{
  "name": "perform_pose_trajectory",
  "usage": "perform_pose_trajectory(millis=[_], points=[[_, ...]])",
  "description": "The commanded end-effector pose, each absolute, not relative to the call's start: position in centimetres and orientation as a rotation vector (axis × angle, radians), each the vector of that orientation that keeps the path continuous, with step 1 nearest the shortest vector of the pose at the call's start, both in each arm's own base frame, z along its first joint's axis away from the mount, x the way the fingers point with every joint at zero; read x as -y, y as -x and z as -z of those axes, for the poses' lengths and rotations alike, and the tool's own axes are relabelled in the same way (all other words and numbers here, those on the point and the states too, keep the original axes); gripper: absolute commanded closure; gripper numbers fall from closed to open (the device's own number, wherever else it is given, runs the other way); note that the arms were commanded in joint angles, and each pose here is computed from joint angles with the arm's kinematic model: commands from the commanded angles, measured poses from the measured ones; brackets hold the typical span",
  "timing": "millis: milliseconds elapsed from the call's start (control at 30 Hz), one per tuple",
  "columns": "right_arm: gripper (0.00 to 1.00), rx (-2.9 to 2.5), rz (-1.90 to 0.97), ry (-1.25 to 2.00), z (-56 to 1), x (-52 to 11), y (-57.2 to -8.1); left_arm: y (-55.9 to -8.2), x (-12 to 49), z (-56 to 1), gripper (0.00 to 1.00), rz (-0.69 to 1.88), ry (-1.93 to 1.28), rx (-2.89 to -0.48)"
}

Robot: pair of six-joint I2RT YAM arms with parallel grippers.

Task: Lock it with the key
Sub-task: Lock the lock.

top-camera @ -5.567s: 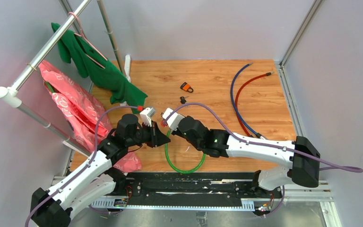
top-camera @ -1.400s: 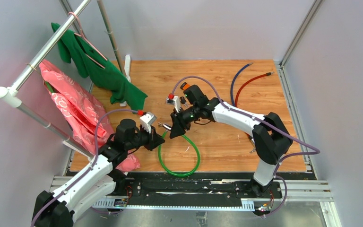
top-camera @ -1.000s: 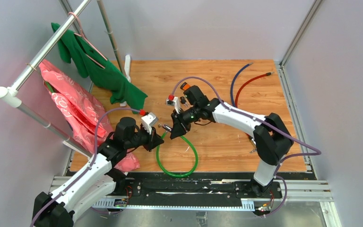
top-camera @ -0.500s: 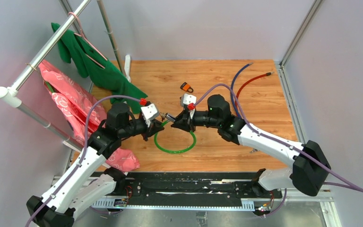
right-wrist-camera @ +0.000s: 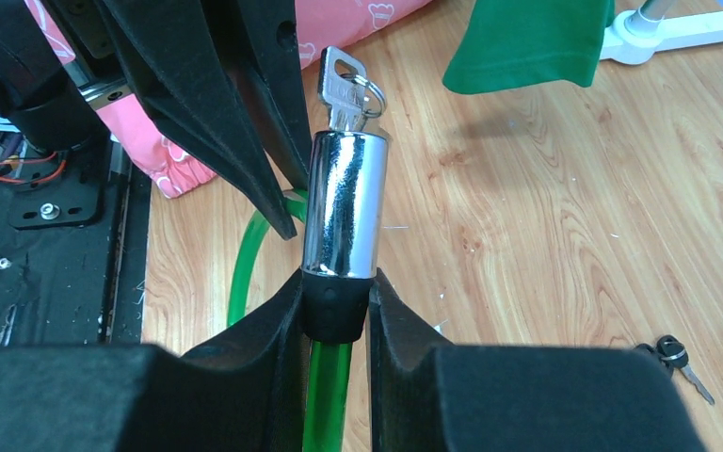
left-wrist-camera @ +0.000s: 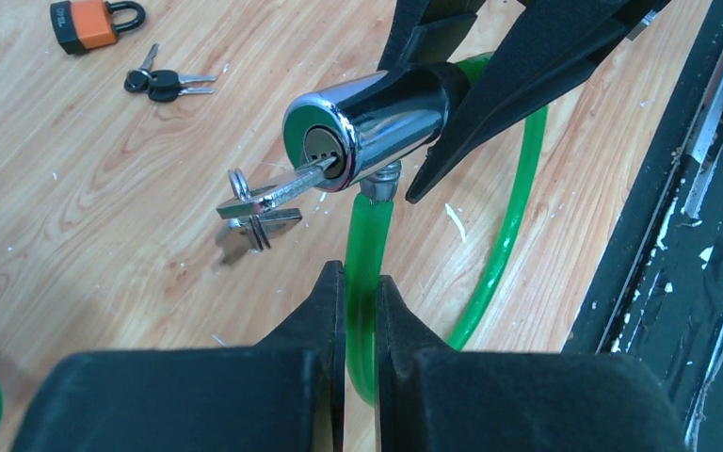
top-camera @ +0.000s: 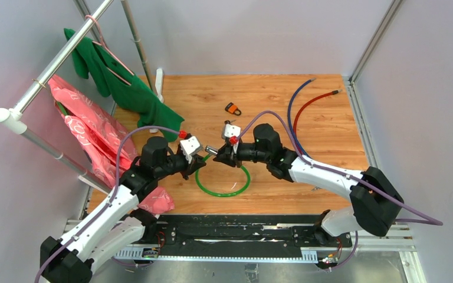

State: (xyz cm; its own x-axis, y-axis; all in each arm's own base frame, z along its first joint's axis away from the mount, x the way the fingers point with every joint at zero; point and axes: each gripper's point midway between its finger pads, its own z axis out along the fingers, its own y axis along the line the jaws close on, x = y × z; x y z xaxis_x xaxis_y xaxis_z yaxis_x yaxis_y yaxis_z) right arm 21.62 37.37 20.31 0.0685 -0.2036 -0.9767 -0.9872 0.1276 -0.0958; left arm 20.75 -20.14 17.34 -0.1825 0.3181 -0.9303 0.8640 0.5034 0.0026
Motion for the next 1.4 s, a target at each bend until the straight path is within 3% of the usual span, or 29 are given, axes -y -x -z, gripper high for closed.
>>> perform_pose_trajectory(millis=[0,200,367,600,1133,1300,1367], points=[[1.0,-1.351,-0.931,1.339,-17.8,-37.4,-20.3,-20.7,22.3,-20.8,1.0,0.757,-1.014,-1.545],[1.0,-1.3,-0.836,1.35,-19.2,-37.3,-20.6,-20.3,22.5,-21.6,1.0,0.76,-1.048,-1.499],[1.0,-1.189,-0.565,1.459,-21.7,-36.9,-20.6,-20.6,22.9,-22.3,1.0,0.752,-1.054,-1.432],[1.0,-1.108,-0.527,1.469,-23.4,-35.8,-19.7,-20.5,23.4,-24.7,1.0,0.731,-1.082,-1.323],[1.0,-1.11,-0.56,1.566,-17.4,-35.5,-18.4,-19.5,22.9,-20.1,1.0,0.695,-1.198,-1.353],[1.0,-1.13,-0.566,1.578,-17.1,-35.4,-18.2,-18.7,22.5,-19.7,0.8,0.711,-1.247,-1.412],[1.0,-1.146,-0.558,1.589,-16.9,-35.4,-18.4,-18.3,22.1,-19.6,0.79,0.703,-1.278,-1.43]])
